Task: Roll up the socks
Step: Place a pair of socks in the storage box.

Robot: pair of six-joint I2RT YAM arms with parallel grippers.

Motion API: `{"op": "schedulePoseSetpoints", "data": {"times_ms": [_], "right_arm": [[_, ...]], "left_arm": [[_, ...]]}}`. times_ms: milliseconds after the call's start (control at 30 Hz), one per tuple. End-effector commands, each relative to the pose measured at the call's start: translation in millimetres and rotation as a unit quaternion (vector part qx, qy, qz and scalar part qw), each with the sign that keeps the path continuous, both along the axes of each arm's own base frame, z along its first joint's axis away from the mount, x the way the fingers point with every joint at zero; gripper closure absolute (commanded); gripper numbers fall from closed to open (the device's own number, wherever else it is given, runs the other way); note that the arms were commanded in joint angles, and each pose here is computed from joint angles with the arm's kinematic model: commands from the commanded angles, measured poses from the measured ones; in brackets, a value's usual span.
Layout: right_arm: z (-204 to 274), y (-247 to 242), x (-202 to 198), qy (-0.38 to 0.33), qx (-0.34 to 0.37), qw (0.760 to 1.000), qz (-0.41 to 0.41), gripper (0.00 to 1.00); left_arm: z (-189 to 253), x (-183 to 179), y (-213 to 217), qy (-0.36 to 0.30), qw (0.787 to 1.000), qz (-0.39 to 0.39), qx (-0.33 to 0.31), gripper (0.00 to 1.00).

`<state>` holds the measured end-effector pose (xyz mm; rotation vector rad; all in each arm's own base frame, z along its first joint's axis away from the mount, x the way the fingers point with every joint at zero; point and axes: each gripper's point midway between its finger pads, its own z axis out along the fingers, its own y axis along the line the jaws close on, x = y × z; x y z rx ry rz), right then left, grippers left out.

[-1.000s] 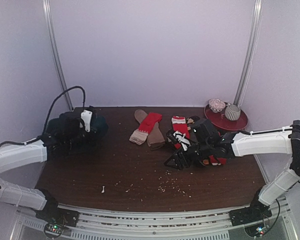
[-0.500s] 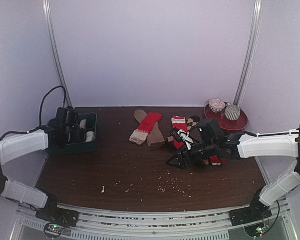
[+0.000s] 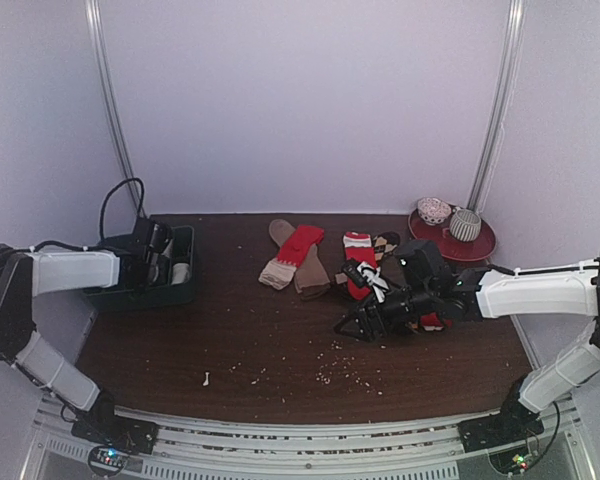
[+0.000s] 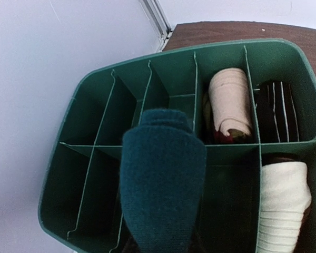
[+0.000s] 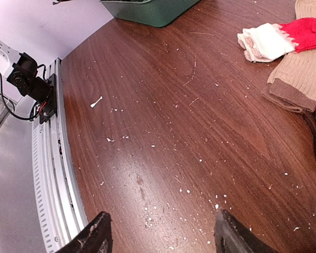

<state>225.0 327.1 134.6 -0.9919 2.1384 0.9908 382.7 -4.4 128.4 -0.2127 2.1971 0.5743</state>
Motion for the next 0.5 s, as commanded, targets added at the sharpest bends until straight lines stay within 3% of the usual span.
{"op": "schedulePoseSetpoints", "data": {"times_ms": [0, 467], "right_arm": [[-0.7, 0.5, -0.4, 0.003, 0.003, 1.000, 0.007, 0.34], [-9.5, 1.3, 0.2, 0.012, -0.008, 1.000, 0.012, 0.34]], "left_arm": [[3.7, 22.5, -6.9, -0.029, 0.999, -0.005, -0.012, 1.00], [-30.6, 35.0, -31.0, 0.013, 0.997, -0.056, -0.050, 1.00]]}}
